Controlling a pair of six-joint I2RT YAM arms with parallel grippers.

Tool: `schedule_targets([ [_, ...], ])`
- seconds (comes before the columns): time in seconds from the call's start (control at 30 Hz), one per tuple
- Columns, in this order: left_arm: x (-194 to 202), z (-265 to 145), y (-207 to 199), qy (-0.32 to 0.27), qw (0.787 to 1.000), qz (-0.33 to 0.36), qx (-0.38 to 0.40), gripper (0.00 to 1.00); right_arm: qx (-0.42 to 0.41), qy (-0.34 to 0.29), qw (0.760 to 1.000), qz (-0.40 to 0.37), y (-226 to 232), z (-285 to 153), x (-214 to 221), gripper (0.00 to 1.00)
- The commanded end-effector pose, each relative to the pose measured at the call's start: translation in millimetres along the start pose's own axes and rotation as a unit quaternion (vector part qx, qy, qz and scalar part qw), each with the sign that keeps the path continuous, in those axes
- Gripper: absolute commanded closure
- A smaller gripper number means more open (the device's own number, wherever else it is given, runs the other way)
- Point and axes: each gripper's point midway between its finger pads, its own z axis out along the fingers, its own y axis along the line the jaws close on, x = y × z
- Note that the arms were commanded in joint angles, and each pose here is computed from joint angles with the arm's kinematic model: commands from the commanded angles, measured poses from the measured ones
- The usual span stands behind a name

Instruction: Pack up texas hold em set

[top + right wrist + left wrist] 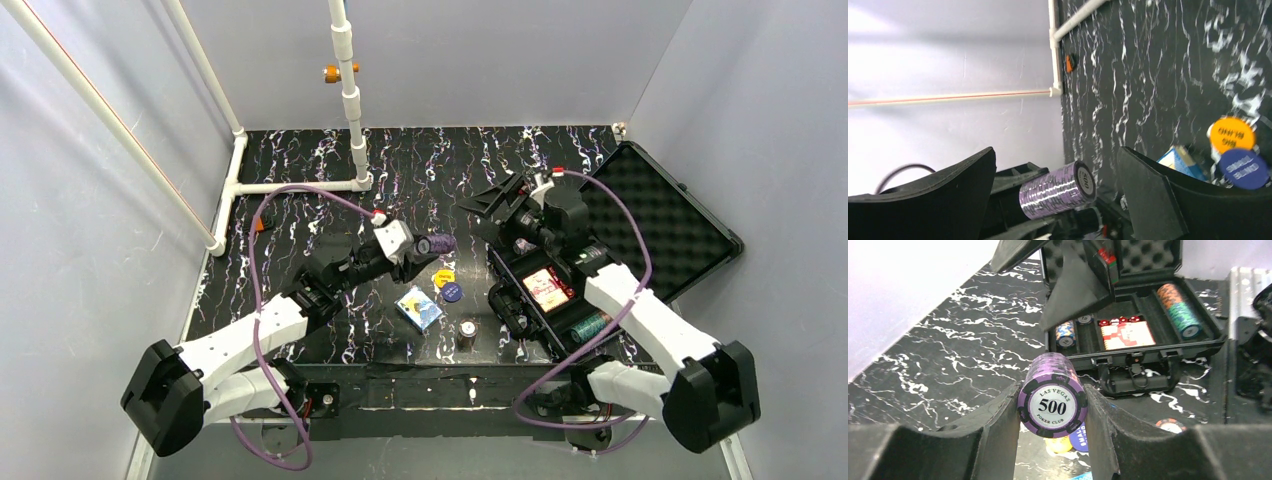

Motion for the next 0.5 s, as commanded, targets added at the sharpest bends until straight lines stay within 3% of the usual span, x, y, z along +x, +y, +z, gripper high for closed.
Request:
schedule_targets([
  [0.0,-42.1,-3.8,11.2,-0.082,0.989,0.111,-0.044,1.0,0.006,0.058,0.989,0.132,10.4,15.0,21.1,0.01],
  [0.13,-40.5,-4.0,13.8,-0.081,0.985,0.14,-0.061,1.0,0.018,0.088,0.985,0.149,14.9,26.1,45.8,0.02],
  [0.47,-37.4,-8.0,33.0,-0.066,0.97,0.2,-0.122,1.0,0.058,0.085,0.976,0.195,-1.4,31.5,60.8,0.08],
])
